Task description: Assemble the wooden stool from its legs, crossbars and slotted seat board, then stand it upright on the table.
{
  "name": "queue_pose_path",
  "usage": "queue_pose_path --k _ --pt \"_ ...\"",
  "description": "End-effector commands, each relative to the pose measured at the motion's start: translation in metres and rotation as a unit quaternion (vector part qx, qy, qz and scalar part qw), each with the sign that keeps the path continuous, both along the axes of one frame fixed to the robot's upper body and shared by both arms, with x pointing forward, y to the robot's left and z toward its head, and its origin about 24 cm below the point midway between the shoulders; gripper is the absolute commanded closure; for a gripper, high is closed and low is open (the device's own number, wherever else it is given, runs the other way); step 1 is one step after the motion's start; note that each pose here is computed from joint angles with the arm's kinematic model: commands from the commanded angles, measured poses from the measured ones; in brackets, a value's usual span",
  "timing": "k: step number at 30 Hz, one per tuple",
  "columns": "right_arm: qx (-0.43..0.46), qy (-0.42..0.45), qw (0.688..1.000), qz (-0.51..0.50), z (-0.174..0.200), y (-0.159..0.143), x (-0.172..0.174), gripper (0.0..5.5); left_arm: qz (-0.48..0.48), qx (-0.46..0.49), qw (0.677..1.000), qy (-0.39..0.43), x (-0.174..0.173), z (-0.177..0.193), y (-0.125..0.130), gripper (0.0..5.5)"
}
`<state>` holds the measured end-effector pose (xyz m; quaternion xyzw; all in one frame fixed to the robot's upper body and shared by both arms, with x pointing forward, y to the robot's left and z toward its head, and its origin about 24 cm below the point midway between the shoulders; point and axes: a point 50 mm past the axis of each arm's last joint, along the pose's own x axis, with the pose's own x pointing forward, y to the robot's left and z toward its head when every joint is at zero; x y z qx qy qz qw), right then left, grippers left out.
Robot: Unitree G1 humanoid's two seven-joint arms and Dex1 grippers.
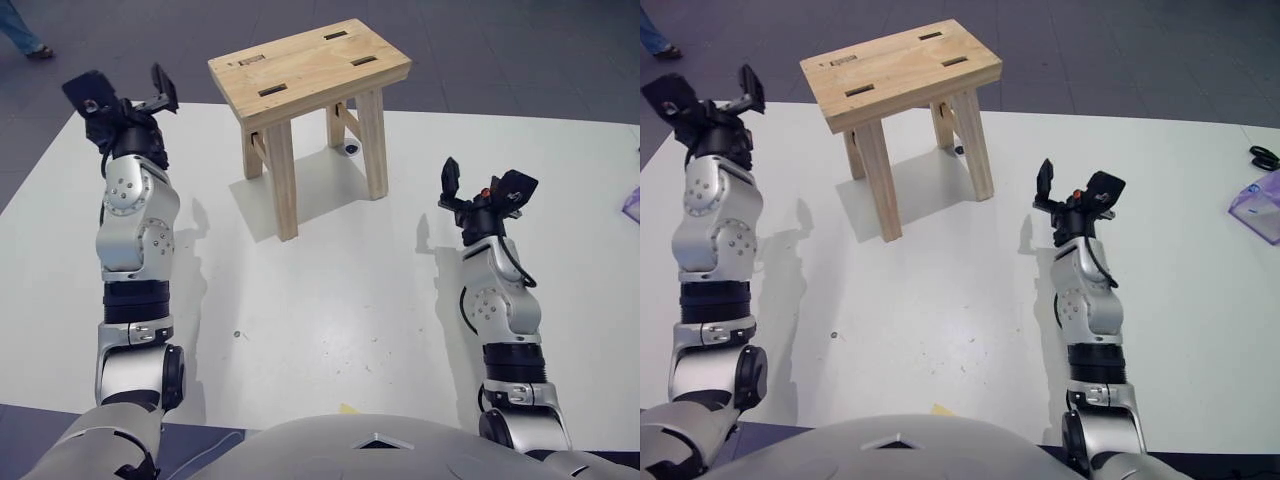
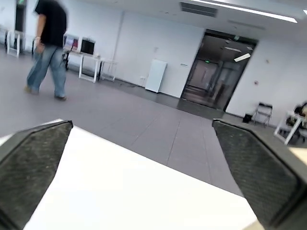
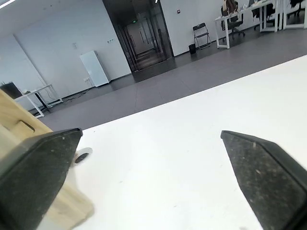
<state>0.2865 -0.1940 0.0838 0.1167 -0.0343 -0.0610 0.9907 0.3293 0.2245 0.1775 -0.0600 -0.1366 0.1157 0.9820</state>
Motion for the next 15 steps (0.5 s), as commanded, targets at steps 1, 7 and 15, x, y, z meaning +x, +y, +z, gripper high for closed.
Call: queue_pose_path --k 1,7,15 --pt "-0.08 -0.025 0.996 -0.04 -0.003 -0.006 -0.006 0.13 -0.071 0.053 0.996 -0.023 0.006 0.011 -0.026 0.1" --pt "-0.091 -0.04 0.992 -0.083 -0.007 -0.005 -0.008 0.13 -0.099 0.064 0.993 -0.011 0.012 0.012 -0.028 0.1" --pt "-0.086 -0.054 0.992 -0.075 -0.002 0.005 0.004 0.13 -0.096 0.065 0.993 -0.007 0.013 0.014 -0.025 0.1"
